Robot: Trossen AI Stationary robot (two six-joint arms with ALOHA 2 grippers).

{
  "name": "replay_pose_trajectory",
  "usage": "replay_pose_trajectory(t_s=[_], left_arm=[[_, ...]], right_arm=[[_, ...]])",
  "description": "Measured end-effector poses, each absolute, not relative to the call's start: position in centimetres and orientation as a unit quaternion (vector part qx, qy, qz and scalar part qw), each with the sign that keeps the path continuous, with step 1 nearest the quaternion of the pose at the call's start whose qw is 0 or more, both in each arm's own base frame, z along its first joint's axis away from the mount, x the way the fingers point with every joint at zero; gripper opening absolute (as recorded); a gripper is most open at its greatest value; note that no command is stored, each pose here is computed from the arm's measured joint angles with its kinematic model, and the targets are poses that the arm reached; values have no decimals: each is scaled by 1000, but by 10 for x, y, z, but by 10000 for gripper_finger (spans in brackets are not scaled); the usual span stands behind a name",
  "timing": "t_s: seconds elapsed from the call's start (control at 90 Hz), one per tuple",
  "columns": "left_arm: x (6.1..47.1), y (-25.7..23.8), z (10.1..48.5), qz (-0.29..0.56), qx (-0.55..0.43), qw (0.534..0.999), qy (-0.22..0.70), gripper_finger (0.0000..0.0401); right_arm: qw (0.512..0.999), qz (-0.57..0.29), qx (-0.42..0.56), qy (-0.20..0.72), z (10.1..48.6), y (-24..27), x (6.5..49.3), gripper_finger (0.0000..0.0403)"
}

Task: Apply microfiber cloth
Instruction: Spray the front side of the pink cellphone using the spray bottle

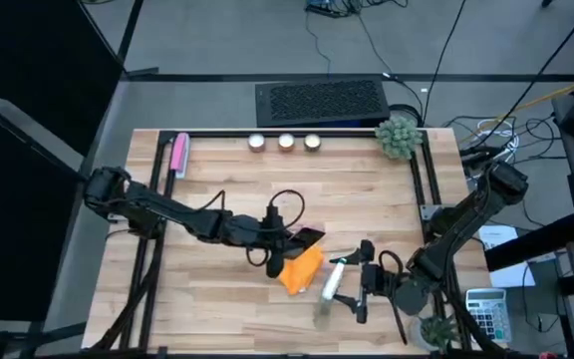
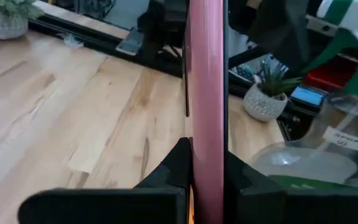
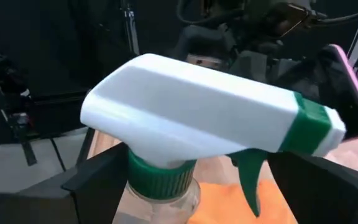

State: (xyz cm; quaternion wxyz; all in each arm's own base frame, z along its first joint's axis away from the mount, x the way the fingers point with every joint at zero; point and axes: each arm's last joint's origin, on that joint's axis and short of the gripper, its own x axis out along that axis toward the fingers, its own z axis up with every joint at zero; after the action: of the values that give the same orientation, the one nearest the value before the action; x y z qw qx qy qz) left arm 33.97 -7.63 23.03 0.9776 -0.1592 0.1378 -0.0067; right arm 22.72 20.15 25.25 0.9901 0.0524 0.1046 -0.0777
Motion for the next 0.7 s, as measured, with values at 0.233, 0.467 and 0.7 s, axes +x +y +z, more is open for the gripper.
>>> replay_pose_trajectory(t_s=[0.233, 0.467, 0.7], left_arm=[[343, -78, 226, -22, -136, 981, 133, 12], [341, -82, 222, -33, -122, 980, 156, 12], [340, -85, 221, -40, -110, 980, 160, 12]], right_arm=[[989, -78, 65, 112, 251, 202, 225, 344], [978, -76, 122, 149, 245, 200, 222, 343], [979, -44, 135, 148, 246, 209, 217, 343]])
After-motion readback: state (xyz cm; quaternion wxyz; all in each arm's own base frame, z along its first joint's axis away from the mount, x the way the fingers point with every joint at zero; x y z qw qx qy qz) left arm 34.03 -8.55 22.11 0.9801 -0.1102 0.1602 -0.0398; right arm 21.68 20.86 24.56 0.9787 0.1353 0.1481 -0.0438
